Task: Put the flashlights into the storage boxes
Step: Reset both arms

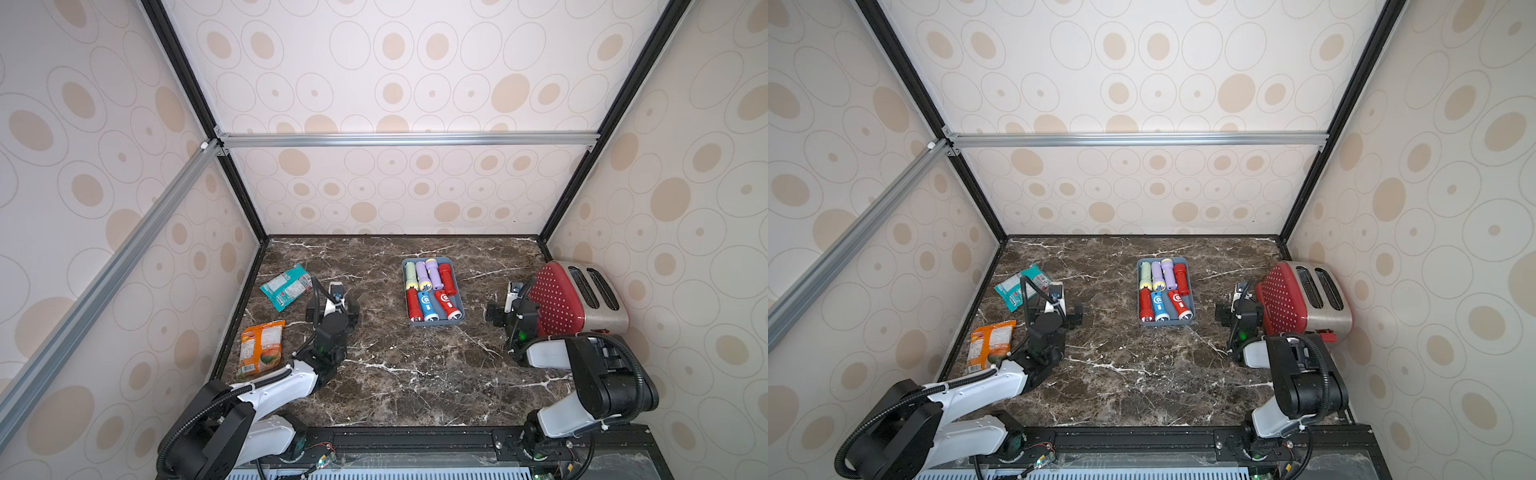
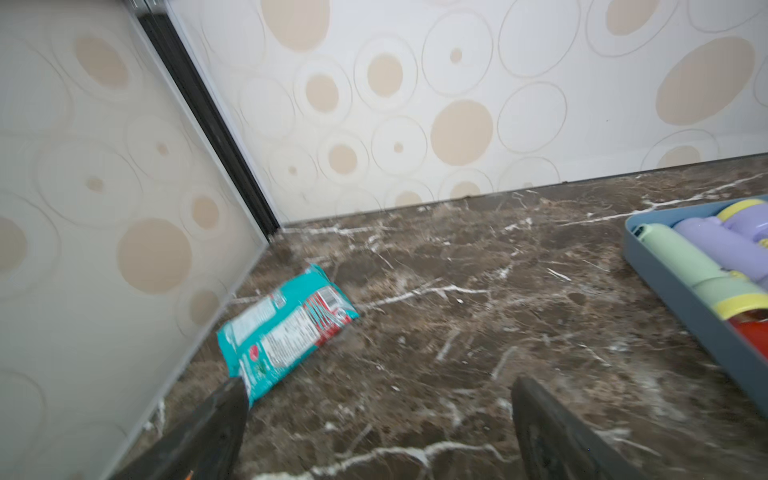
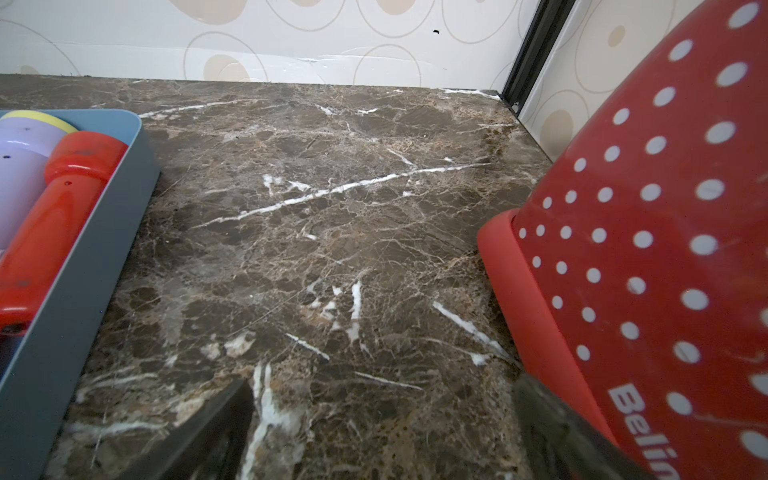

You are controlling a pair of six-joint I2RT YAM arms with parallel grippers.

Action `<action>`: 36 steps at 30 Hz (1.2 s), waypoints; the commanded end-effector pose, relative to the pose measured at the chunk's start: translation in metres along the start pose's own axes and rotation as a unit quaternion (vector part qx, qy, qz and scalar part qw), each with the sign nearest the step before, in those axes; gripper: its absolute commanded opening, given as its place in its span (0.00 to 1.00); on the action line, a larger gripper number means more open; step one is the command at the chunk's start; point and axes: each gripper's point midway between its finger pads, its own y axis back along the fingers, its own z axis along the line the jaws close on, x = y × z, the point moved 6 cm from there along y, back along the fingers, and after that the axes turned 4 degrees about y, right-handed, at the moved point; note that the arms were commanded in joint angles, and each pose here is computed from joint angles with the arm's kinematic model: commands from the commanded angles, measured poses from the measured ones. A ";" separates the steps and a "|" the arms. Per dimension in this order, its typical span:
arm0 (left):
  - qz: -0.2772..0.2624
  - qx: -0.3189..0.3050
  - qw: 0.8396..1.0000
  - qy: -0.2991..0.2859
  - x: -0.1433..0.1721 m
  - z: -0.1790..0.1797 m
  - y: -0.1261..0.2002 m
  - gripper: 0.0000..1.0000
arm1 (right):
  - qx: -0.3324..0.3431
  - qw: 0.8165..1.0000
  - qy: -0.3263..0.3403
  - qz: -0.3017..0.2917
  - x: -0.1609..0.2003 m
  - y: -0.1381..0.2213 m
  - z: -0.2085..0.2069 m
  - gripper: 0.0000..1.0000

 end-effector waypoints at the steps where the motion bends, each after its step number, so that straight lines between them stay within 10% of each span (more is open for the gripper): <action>1: -0.073 -0.055 0.996 -0.021 -0.001 0.026 0.016 0.99 | -0.003 1.000 -0.004 -0.014 -0.008 -0.001 0.000 1.00; 19: -0.120 -0.085 0.988 -0.058 0.022 0.048 0.007 0.99 | -0.003 1.000 -0.004 -0.015 -0.009 -0.001 0.000 1.00; 23: -0.080 -0.156 0.982 -0.063 0.021 0.051 -0.018 0.99 | -0.002 1.000 -0.004 -0.015 -0.009 -0.001 0.000 1.00; 26: -0.036 -0.080 0.994 -0.068 0.026 0.042 -0.042 0.99 | -0.003 1.000 -0.004 -0.016 -0.009 -0.001 0.000 1.00; 36: -0.069 -0.017 0.992 0.104 0.025 0.079 -0.036 0.98 | -0.002 1.000 -0.004 -0.015 -0.009 -0.001 0.000 1.00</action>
